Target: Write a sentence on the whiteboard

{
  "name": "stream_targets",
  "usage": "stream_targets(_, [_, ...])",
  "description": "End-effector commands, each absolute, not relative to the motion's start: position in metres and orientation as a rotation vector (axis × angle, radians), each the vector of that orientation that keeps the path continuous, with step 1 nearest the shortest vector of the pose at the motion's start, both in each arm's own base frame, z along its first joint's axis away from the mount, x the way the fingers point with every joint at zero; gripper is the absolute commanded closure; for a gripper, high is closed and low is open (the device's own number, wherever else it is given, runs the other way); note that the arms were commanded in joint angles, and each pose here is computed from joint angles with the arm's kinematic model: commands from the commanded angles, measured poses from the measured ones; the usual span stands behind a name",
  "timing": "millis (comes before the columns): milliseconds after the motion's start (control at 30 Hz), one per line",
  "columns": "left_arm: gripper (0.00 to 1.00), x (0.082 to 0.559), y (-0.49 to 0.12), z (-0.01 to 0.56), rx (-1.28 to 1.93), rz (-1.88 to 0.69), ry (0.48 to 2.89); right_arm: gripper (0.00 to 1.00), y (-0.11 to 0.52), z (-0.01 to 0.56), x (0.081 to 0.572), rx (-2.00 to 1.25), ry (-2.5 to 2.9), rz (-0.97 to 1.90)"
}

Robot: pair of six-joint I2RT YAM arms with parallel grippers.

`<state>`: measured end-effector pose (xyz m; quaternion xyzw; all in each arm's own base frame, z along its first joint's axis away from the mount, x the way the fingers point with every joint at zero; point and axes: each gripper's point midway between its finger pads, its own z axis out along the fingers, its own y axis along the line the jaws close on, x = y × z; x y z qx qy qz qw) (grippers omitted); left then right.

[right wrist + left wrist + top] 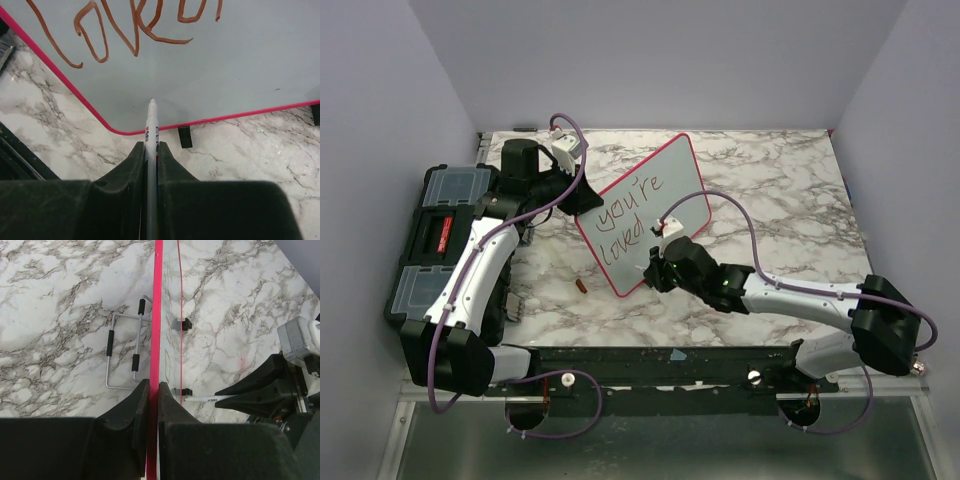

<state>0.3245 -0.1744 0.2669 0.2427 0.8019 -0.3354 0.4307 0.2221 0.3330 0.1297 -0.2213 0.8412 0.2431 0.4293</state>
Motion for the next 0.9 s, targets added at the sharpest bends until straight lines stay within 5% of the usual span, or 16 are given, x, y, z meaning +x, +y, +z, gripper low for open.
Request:
stream_targets(0, [1.00, 0.331, -0.171, 0.276, 0.629, -0.768, 1.946, 0.99, 0.340, 0.136, 0.233, -0.512, 2.074, 0.588])
stream_targets(867, [1.00, 0.332, -0.170, 0.276, 0.625, -0.763, 1.951, 0.99, 0.367, 0.132, 0.232, -0.608, 2.072, 0.619])
